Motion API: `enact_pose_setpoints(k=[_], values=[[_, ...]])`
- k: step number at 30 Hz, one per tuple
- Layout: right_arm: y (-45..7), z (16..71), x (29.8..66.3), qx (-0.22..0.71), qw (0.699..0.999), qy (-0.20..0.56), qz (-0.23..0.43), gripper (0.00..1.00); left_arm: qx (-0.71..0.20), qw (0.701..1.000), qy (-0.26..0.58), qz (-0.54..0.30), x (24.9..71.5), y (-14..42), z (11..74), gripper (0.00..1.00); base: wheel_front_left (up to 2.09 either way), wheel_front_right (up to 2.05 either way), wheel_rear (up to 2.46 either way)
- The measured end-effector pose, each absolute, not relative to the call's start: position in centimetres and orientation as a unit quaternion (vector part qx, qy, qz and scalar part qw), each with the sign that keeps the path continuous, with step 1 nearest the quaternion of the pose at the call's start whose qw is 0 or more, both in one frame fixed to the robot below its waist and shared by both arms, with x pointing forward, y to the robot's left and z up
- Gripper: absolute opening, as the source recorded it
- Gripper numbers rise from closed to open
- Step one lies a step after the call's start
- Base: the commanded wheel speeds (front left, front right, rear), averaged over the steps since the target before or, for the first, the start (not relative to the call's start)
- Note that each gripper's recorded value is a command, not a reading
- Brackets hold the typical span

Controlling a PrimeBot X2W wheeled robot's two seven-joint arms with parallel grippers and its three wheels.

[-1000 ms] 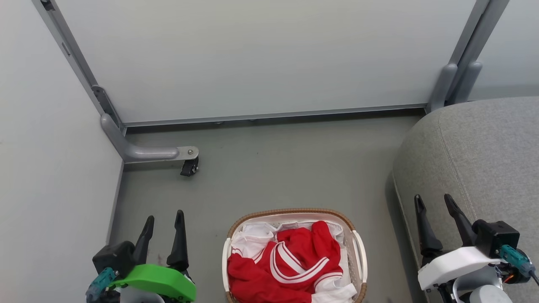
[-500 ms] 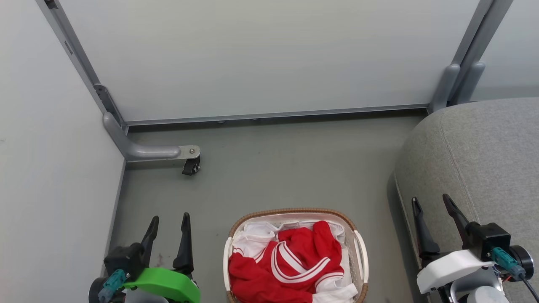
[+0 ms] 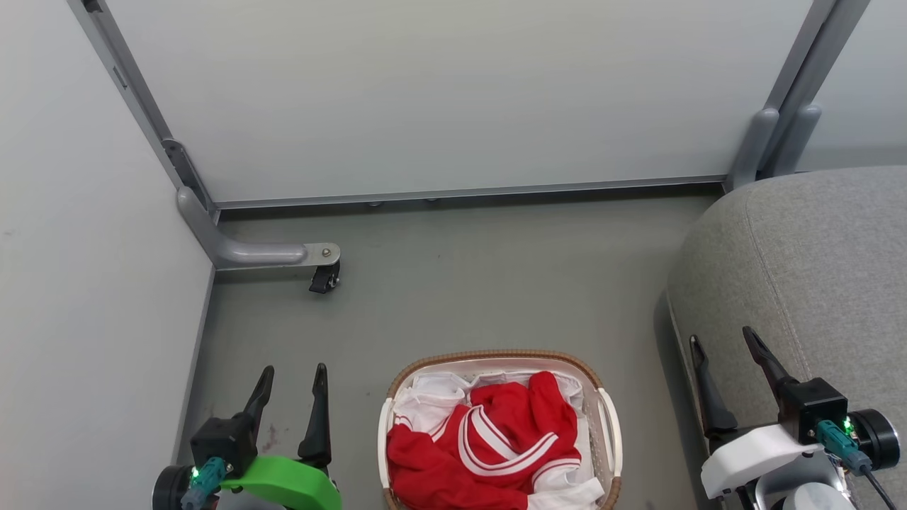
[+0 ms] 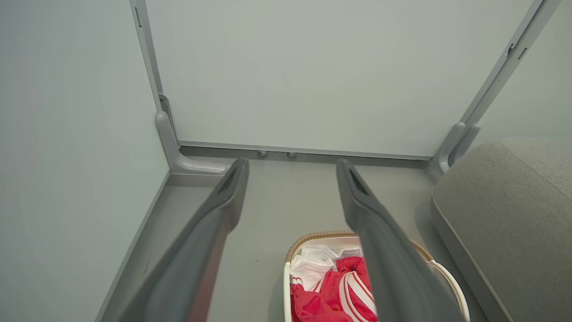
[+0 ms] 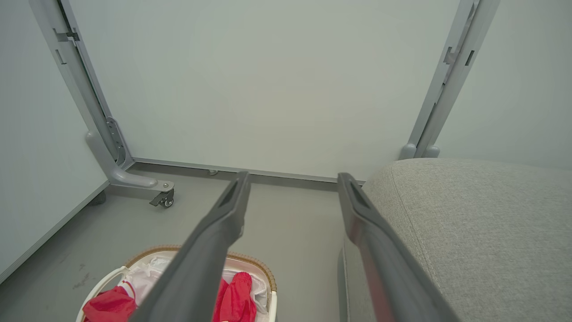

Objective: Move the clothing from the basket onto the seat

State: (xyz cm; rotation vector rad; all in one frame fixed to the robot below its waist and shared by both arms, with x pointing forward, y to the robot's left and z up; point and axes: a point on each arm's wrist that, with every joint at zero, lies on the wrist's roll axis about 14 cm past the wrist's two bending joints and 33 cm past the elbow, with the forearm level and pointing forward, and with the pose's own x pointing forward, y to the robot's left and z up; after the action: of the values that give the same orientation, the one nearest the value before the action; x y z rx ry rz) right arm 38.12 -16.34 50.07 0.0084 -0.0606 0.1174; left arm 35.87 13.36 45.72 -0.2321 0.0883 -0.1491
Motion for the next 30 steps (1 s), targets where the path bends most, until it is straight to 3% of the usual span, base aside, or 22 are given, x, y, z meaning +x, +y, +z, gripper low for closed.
enact_pose_setpoints(k=[30], values=[[-16.6,49.6,39.8,0.005,0.998,-0.026,0.054,1.0,-0.105,0.988,0.057,-0.096,37.9,12.1,45.0,1.0,0.0,0.0,0.0]])
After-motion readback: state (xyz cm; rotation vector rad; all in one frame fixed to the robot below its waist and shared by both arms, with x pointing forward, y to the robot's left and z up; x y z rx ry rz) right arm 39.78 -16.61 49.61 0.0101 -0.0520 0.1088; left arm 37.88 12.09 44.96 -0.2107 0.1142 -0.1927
